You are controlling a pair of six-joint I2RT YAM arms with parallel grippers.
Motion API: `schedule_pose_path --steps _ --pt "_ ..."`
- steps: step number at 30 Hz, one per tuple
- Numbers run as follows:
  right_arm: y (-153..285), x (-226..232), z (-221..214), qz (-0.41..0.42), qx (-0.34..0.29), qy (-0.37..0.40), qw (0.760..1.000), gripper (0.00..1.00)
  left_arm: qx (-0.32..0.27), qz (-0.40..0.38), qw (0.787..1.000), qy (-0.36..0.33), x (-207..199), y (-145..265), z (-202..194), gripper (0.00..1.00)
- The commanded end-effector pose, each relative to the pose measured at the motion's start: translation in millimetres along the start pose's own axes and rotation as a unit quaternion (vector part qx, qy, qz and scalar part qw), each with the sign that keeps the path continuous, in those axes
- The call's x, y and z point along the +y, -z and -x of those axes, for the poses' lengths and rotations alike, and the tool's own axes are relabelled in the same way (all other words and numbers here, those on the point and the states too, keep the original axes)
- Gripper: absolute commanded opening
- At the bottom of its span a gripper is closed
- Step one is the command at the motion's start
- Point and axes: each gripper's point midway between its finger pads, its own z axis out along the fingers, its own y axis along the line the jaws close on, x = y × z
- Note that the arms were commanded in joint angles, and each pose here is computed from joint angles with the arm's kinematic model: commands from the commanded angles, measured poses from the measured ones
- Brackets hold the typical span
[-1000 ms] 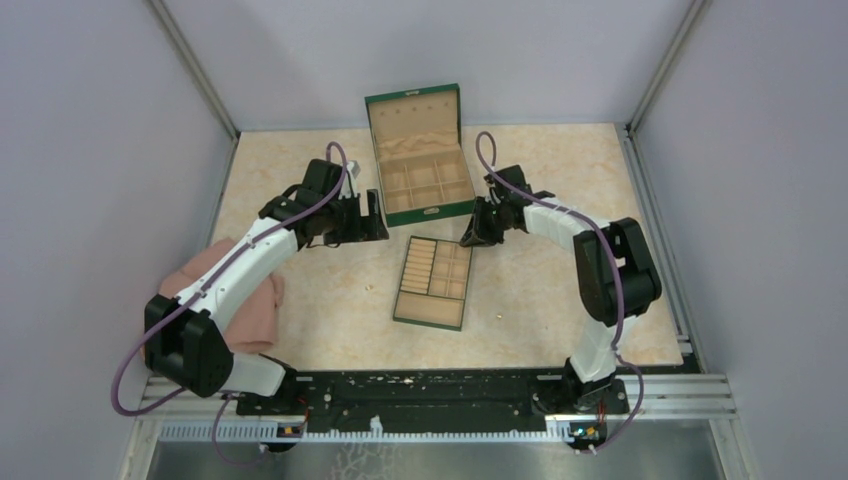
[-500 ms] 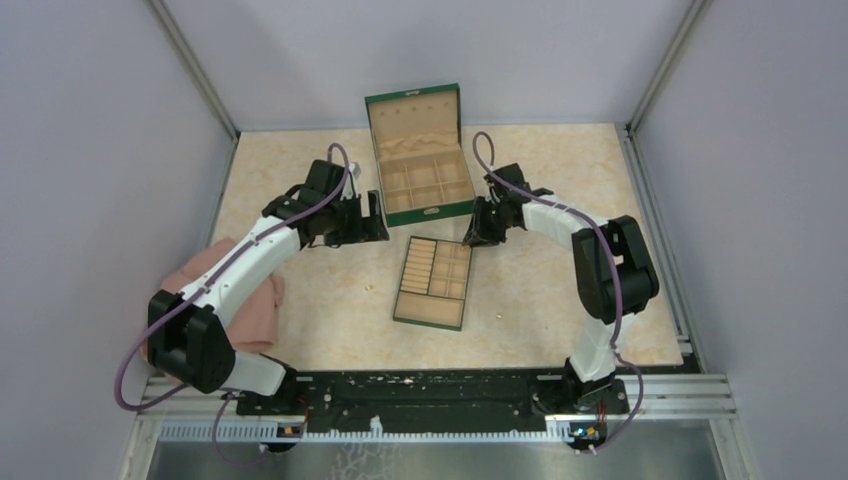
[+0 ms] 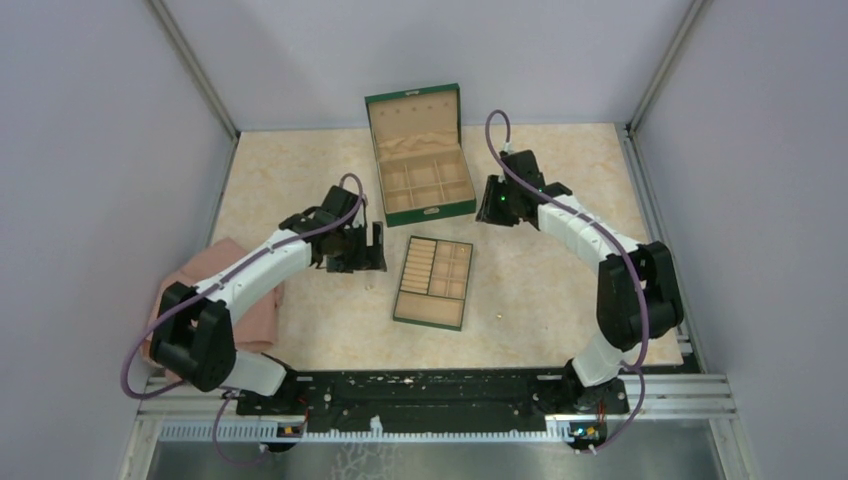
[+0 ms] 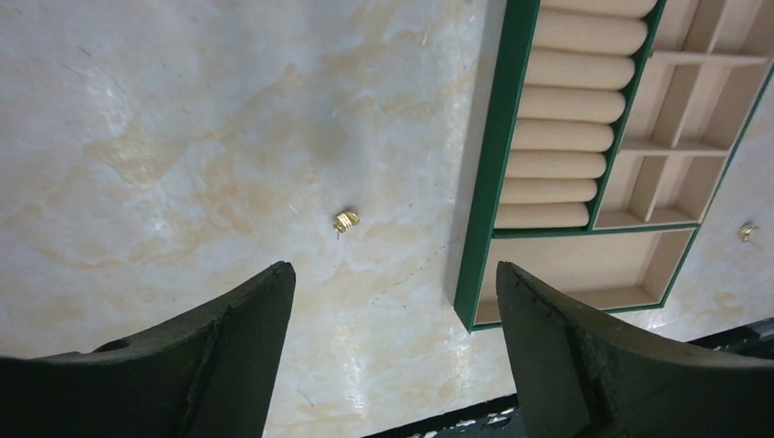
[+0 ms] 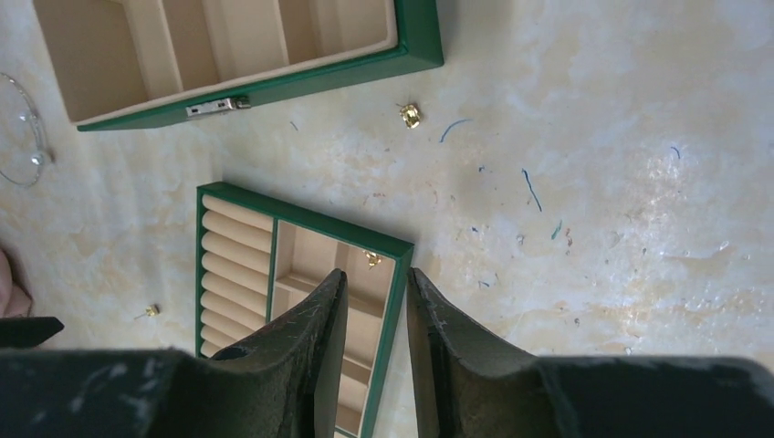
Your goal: Organize the mixed jewelry
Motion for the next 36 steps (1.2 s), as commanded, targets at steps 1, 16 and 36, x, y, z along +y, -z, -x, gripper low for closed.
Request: schedule_pose_path --steps 1,16,36 --pt "8 0 5 -0.004 -0.022 0.002 1.000 0.30 0.027 0.022 0.999 0.017 6 -14 -21 0.84" --pt "9 -1 -5 0.001 -0.008 0.000 1.000 0.31 0.015 0.047 0.996 -0.075 24 -39 -31 0.66" --pt "10 7 -15 0.027 0.006 -0.005 1.000 0.30 0.063 -0.013 0.985 -0.157 15 -63 -56 0.50"
